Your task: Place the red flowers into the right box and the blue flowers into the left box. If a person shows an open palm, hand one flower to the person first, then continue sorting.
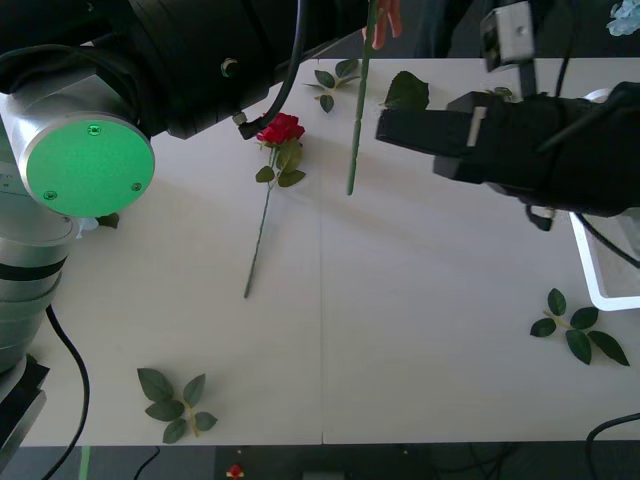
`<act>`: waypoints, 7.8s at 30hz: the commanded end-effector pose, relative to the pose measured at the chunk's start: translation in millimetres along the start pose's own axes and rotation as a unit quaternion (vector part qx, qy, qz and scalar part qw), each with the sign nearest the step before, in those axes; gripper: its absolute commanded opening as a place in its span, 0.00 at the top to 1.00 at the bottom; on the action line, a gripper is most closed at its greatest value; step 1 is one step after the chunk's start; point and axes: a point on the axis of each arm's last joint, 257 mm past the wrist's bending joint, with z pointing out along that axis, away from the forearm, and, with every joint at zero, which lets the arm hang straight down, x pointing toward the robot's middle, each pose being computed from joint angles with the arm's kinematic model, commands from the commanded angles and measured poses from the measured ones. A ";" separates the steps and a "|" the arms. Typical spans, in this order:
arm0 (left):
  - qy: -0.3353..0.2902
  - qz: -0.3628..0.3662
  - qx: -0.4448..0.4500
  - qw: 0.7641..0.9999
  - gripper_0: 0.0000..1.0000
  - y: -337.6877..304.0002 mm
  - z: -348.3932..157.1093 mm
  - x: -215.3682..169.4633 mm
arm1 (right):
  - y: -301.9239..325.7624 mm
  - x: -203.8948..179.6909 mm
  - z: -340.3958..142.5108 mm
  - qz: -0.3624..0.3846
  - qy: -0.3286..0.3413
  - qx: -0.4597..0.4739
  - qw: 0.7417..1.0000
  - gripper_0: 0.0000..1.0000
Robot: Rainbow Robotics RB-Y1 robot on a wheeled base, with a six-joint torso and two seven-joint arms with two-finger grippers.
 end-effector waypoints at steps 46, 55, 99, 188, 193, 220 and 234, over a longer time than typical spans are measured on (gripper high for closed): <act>-0.002 -0.024 0.030 0.999 0.92 -26.1 -2.0 6.0 | 34.3 -13.1 47.1 -0.057 0.003 -0.043 0.997 1.00; -0.002 -0.024 0.030 0.999 0.00 -26.1 -2.0 6.0 | 37.3 -13.8 47.1 -0.057 0.001 -0.048 0.997 1.00; -0.002 -0.024 0.030 0.999 0.00 -26.1 -2.0 6.0 | -41.5 -123.6 -191.7 -0.277 -0.112 0.265 0.917 1.00; 0.167 -0.091 -0.396 0.898 0.00 211.1 -117.5 23.5 | 16.9 -24.3 -136.8 -0.171 0.128 0.009 0.977 0.00; 0.195 -0.103 -0.455 0.863 0.00 259.4 -124.6 39.4 | 25.9 -17.8 -129.8 -0.178 0.133 -0.001 0.975 0.00; 0.338 0.067 -0.493 0.799 0.00 371.4 -88.7 108.5 | 26.8 -13.7 -128.6 -0.175 0.134 -0.004 0.975 0.00; 0.343 0.065 -0.451 0.821 0.00 368.3 -51.6 153.1 | 26.8 -13.7 -128.6 -0.175 0.134 -0.004 0.975 0.00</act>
